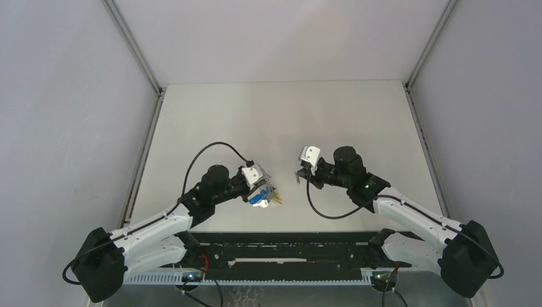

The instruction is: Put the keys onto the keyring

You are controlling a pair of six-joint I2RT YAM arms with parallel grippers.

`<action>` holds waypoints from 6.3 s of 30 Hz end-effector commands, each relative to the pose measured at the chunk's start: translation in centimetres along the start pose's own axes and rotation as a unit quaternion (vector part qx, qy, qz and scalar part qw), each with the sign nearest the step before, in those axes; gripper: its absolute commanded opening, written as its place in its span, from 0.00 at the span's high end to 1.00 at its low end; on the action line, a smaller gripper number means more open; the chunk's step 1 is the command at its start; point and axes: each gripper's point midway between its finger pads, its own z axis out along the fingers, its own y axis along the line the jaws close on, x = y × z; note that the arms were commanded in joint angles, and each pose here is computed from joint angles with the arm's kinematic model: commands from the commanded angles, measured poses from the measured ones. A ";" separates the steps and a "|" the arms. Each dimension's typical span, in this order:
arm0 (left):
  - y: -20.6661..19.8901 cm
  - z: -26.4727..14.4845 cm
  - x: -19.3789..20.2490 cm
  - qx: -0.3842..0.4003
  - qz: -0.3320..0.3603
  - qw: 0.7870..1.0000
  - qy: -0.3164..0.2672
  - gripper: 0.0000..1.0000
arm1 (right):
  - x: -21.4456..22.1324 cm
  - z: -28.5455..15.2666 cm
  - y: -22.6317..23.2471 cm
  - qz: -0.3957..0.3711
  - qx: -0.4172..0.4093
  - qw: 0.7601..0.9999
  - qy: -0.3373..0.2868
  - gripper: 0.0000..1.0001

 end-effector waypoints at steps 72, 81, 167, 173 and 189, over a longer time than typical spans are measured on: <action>-4.8 0.7 -1.7 0.146 0.083 0.983 -0.074 1.00 | -1.9 4.0 7.0 -0.208 -0.125 0.968 -0.058 1.00; -4.8 0.7 -1.7 0.145 0.082 0.983 -0.074 1.00 | -2.1 3.9 7.1 -0.211 -0.127 0.967 -0.062 1.00; -6.5 -0.4 -2.4 0.191 0.114 0.969 -0.110 1.00 | -2.2 4.7 9.3 -0.215 -0.206 0.953 -0.056 1.00; -6.7 -0.4 -2.1 0.194 0.126 0.966 -0.112 1.00 | -3.0 4.1 8.7 -0.206 -0.207 0.954 -0.073 1.00; -6.6 -0.6 -2.5 0.185 0.122 0.967 -0.124 1.00 | -1.6 3.1 -0.2 -0.004 -0.011 1.000 -0.006 1.00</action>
